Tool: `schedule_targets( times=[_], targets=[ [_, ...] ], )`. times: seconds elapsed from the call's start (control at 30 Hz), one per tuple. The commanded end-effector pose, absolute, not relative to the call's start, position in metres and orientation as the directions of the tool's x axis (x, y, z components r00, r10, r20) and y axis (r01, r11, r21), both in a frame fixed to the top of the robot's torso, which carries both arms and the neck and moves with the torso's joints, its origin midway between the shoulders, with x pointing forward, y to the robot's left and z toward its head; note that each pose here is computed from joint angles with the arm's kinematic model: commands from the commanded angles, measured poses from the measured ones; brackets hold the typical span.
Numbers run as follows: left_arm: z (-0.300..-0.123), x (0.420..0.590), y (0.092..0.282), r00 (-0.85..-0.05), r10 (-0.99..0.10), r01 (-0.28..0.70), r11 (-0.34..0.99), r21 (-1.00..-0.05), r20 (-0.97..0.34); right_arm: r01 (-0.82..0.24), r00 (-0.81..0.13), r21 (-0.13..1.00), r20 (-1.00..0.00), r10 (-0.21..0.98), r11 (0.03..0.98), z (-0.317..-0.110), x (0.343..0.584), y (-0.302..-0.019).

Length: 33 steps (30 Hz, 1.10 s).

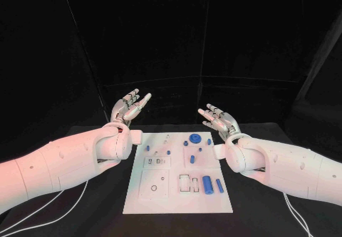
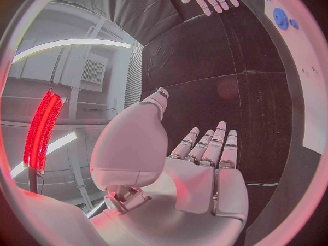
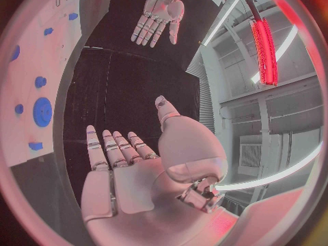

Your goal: Assemble the parts on the task board

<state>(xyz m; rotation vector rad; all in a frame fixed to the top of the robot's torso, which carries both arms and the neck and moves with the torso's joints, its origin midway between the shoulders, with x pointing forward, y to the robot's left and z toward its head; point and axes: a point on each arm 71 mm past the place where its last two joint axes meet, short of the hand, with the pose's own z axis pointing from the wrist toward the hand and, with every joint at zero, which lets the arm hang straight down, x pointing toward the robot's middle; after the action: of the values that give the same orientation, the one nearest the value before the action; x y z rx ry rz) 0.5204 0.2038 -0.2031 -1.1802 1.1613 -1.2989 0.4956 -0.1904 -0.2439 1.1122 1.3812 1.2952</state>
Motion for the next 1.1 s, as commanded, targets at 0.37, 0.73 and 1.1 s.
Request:
schedule_targets(
  times=[0.37, 0.73, 1.1],
  targets=[
    [-0.198, 0.522, 0.214, -0.082, -0.991, 0.105, -0.111, -0.988, 0.102, -0.094, -0.363, 0.962, -0.272, 0.891, 0.255, -0.245, 0.511, -0.197],
    [-0.191, 0.513, 0.22, -0.14, -0.982, 0.114, -0.141, -0.983, 0.125, -0.277, -0.328, 0.842, -0.536, 0.778, 0.464, -0.213, 0.528, -0.207],
    [-0.177, 0.493, 0.217, -0.239, -0.963, 0.137, -0.163, -0.977, 0.127, -0.419, -0.301, 0.601, -0.799, 0.521, 0.68, -0.176, 0.543, -0.201]
  ],
)
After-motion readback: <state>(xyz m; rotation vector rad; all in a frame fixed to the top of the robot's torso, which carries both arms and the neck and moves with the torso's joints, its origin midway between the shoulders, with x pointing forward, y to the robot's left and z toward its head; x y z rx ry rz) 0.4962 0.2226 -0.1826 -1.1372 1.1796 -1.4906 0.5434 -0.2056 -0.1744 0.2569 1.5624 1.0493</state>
